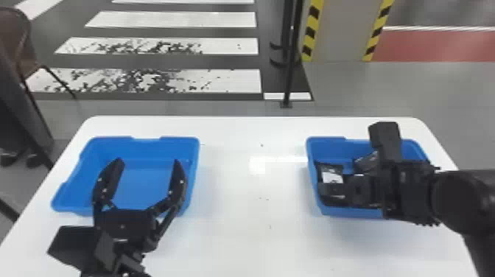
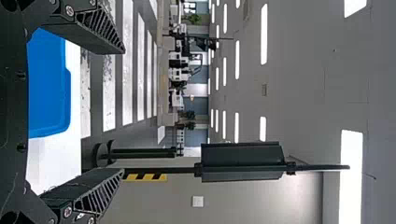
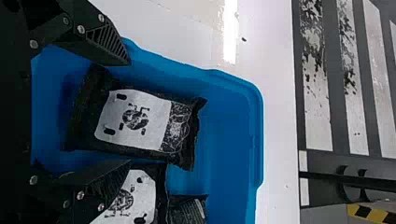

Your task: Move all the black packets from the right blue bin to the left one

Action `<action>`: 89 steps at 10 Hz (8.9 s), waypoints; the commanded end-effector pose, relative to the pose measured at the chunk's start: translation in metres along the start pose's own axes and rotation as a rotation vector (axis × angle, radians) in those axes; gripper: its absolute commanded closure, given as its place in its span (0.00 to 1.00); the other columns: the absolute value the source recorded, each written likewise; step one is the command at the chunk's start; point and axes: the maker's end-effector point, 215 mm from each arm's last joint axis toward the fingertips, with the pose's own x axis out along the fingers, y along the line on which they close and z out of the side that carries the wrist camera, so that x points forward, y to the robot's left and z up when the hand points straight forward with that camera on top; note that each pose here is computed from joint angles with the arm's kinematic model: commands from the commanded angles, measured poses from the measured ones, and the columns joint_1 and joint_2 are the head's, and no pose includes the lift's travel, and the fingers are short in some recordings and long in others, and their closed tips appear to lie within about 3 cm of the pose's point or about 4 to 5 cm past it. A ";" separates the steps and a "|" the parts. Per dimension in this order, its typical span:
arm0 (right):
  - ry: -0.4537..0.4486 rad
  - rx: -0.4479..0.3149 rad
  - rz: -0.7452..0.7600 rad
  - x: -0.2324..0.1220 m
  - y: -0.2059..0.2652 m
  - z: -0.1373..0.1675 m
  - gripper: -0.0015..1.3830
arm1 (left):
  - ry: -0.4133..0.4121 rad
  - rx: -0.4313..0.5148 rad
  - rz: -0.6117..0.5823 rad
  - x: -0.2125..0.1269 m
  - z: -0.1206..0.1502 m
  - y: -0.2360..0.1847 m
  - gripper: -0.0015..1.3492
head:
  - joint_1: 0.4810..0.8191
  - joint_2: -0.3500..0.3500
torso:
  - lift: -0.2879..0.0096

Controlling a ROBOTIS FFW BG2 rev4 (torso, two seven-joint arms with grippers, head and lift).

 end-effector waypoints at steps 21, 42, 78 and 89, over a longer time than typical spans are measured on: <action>-0.549 0.121 0.428 -0.073 0.068 0.070 0.81 | -0.009 -0.244 0.010 0.002 0.004 -0.002 0.10 | 0.63 0.56 | 0.50; -0.455 0.123 0.952 -0.077 0.289 0.021 0.69 | 0.256 -0.273 -0.362 0.032 0.000 -0.095 0.90 | 0.63 0.80 | 0.50; 0.090 0.014 -0.175 -0.021 -0.073 -0.018 0.13 | 0.177 -0.137 -0.148 0.004 0.001 -0.015 0.08 | 0.63 0.33 | 0.50; 0.158 -0.015 -0.141 -0.014 -0.055 -0.034 0.81 | 0.159 -0.134 -0.154 0.006 0.002 -0.016 0.08 | 0.63 0.34 | 0.50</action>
